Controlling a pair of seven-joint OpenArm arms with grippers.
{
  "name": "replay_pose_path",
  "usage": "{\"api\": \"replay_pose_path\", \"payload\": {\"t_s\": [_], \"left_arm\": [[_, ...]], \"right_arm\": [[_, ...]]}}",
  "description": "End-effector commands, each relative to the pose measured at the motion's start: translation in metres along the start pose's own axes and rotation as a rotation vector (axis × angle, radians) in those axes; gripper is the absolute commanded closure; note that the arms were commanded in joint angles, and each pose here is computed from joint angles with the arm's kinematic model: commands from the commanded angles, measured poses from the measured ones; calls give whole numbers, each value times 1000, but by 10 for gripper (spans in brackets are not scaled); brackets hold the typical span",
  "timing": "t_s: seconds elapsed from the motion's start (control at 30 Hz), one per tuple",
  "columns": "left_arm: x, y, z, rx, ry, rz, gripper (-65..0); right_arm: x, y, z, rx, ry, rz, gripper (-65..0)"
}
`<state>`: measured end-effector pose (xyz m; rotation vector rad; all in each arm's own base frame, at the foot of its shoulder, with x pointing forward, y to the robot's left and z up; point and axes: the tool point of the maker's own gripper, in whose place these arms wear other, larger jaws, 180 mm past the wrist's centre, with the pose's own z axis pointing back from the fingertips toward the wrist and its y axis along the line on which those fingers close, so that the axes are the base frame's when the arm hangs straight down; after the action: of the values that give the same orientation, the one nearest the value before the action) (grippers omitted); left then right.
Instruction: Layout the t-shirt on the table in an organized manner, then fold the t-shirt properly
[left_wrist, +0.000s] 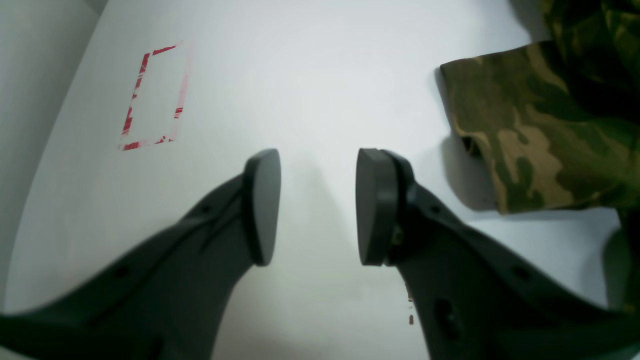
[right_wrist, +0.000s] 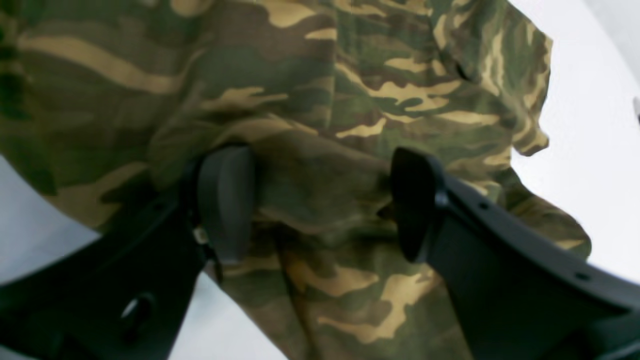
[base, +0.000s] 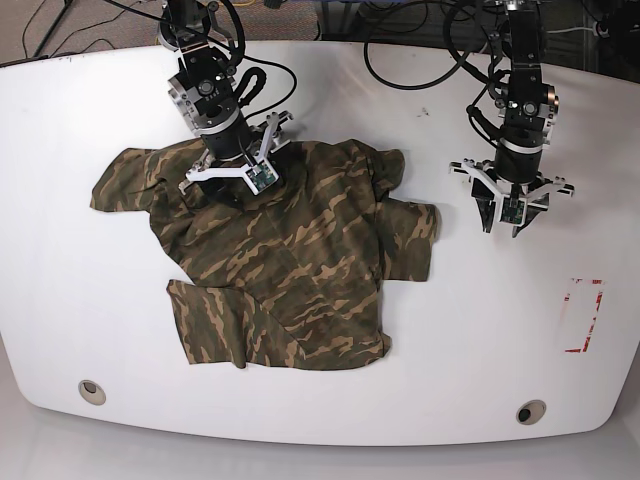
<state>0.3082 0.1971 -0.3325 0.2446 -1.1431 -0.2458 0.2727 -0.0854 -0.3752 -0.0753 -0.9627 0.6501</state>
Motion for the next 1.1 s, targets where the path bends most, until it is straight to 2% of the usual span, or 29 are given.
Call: {"api": "replay_pose_path", "payload": {"t_s": [0.0,0.43,0.77,0.9,1.07], "left_arm": [[15,7,1,18,-48,-3,-233],[16,8,1,18,-52,-2,-231],[15,7,0,16,-47,1,-232],[15,7,0,16,-48,2,-233],[15,8,0,16,-47,1,-236]], "right_arm": [[17,-10,2,-23,-57,-18,-407],[37,-31,-1,-59,-110,-109,-422],[45,-59,-6,-146,-62,-94,-429],[46,-67,-8,-162,-29,-91,-406],[51,-71,-10,-157,7,-67,-306]]}}
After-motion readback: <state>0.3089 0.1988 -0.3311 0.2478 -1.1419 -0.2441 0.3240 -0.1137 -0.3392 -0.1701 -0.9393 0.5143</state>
